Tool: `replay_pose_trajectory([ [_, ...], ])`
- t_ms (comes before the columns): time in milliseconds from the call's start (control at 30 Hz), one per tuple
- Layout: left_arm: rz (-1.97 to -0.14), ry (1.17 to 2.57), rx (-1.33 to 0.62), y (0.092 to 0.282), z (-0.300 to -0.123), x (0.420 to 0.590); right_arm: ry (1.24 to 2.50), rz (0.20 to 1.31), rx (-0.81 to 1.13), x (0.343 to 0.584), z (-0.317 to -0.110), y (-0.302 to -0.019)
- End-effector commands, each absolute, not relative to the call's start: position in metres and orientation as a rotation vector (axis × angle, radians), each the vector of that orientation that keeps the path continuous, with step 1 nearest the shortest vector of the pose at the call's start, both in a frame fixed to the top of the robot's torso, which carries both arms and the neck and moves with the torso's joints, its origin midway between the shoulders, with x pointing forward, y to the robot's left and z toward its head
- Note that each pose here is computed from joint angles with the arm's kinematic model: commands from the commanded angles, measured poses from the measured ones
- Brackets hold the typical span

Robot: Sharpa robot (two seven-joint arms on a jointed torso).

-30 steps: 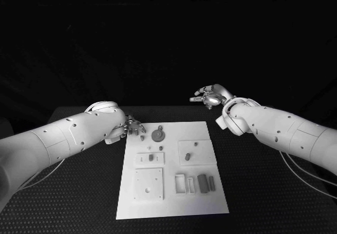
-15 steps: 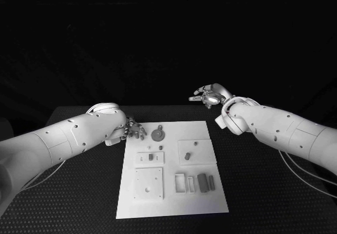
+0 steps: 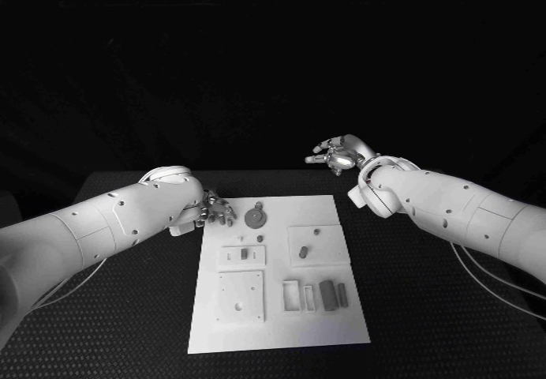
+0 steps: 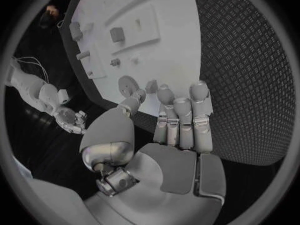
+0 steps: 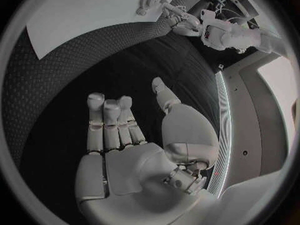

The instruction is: Assemble the parts on the task board

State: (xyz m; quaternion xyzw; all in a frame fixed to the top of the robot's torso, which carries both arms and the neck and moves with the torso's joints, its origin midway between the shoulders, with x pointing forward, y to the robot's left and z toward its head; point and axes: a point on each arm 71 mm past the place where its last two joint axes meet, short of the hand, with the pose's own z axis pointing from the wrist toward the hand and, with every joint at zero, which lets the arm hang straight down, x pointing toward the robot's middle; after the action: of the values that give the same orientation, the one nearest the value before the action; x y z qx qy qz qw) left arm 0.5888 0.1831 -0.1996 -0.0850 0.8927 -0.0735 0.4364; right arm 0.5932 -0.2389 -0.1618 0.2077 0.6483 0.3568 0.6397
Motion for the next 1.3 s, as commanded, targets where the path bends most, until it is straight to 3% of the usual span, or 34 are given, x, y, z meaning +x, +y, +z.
replay_pose_trajectory([
  [33,-0.222,2.261,-0.213,0.179,-0.202,0.587,1.488,0.821,0.46,0.593,-0.163,-0.237],
  [1300,-0.313,2.259,-0.358,0.19,-0.201,0.585,1.491,0.821,0.46,0.593,-0.164,-0.237],
])
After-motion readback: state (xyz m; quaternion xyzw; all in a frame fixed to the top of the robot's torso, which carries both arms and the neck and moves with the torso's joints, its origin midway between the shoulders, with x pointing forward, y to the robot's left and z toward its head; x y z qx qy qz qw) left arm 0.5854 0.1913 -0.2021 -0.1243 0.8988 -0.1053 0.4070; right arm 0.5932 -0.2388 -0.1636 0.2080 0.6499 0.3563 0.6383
